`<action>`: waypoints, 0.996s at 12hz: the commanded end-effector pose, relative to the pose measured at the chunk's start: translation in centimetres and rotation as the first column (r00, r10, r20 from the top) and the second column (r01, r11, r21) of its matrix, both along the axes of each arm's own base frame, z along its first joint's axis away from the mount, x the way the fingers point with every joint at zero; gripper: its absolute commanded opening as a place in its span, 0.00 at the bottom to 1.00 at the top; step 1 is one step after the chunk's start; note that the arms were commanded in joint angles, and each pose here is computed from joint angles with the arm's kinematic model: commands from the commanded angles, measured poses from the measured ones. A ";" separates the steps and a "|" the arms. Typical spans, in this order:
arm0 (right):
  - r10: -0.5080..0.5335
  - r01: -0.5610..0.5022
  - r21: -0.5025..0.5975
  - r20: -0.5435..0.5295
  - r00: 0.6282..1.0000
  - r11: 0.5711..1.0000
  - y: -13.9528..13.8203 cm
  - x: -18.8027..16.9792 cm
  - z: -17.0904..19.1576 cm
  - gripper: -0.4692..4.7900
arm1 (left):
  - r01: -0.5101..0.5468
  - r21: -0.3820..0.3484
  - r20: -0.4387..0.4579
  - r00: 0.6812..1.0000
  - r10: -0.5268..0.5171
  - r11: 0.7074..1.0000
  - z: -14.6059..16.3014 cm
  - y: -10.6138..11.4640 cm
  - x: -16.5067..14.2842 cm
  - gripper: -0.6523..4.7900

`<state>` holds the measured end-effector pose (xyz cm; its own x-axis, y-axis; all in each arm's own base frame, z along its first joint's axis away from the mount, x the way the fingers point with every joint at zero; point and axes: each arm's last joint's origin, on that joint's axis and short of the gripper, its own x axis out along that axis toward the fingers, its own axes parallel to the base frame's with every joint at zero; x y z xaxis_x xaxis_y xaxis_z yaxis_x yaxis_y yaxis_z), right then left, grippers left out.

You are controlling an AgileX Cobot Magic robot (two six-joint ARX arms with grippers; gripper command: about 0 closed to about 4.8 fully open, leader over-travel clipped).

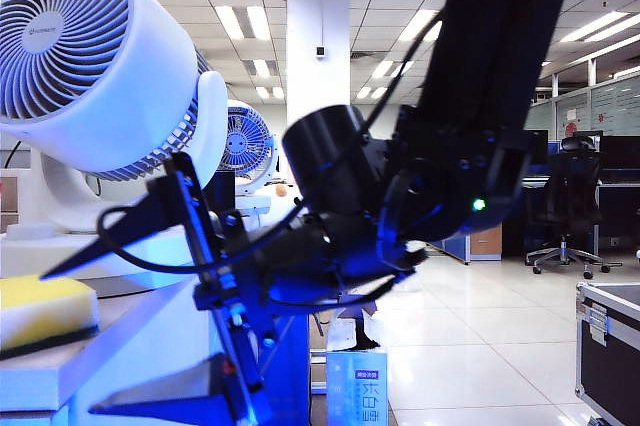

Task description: Open the drawer, place the cleaning sponge inside, then close the drawer.

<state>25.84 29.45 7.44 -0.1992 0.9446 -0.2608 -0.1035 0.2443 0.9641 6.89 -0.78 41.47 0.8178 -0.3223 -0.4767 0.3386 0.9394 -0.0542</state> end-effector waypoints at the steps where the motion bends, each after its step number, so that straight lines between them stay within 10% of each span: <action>1: 0.012 -0.013 0.027 0.024 1.000 1.000 1.0 0.0 0.2 1.00 | 0.007 0.001 0.019 1.000 -0.007 1.000 0.2 0.0 0.0 0.11; 12: -0.011 0.010 0.054 0.018 1.000 0.998 2.0 -0.4 -0.2 1.00 | 0.007 0.000 0.012 1.000 -0.007 1.000 0.1 0.0 0.0 0.11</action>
<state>25.33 31.06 6.52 -0.2040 0.9471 -0.2478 -0.0987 0.2319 0.9677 6.88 -0.78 41.45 0.8168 -0.3234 -0.4778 0.3394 0.9390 -0.0554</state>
